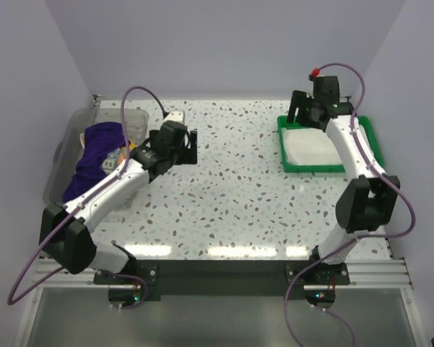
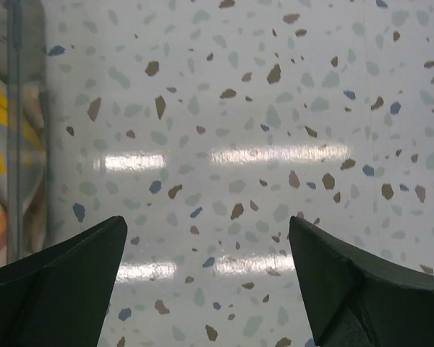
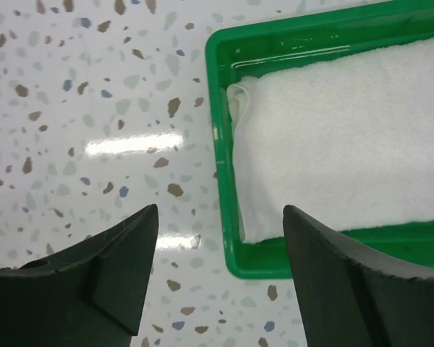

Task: Fold and stack the towels
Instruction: Neatly place the folded towel into the bin, then grab crumpled towel

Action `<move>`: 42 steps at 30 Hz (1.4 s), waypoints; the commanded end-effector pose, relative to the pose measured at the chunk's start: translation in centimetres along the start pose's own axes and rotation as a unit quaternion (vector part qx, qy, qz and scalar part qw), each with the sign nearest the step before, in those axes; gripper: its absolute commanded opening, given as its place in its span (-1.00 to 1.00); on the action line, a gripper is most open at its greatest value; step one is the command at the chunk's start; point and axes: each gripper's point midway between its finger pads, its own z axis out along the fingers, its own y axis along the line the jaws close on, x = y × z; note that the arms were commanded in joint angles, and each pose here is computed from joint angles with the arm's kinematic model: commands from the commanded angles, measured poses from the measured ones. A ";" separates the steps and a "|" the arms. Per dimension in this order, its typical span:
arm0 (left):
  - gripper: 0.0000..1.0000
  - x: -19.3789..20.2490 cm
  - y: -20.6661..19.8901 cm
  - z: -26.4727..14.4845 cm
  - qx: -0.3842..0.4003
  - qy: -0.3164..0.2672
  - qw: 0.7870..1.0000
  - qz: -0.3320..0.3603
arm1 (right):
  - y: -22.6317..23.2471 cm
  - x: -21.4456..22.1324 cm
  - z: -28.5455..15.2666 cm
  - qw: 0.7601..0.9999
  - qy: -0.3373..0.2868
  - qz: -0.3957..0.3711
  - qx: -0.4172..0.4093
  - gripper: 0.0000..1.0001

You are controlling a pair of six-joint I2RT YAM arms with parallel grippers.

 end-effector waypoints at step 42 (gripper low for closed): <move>-0.94 2.9 36.6 8.2 -0.374 0.021 0.833 -0.409 | 9.2 14.7 -10.9 0.971 0.074 -0.132 -0.187 0.96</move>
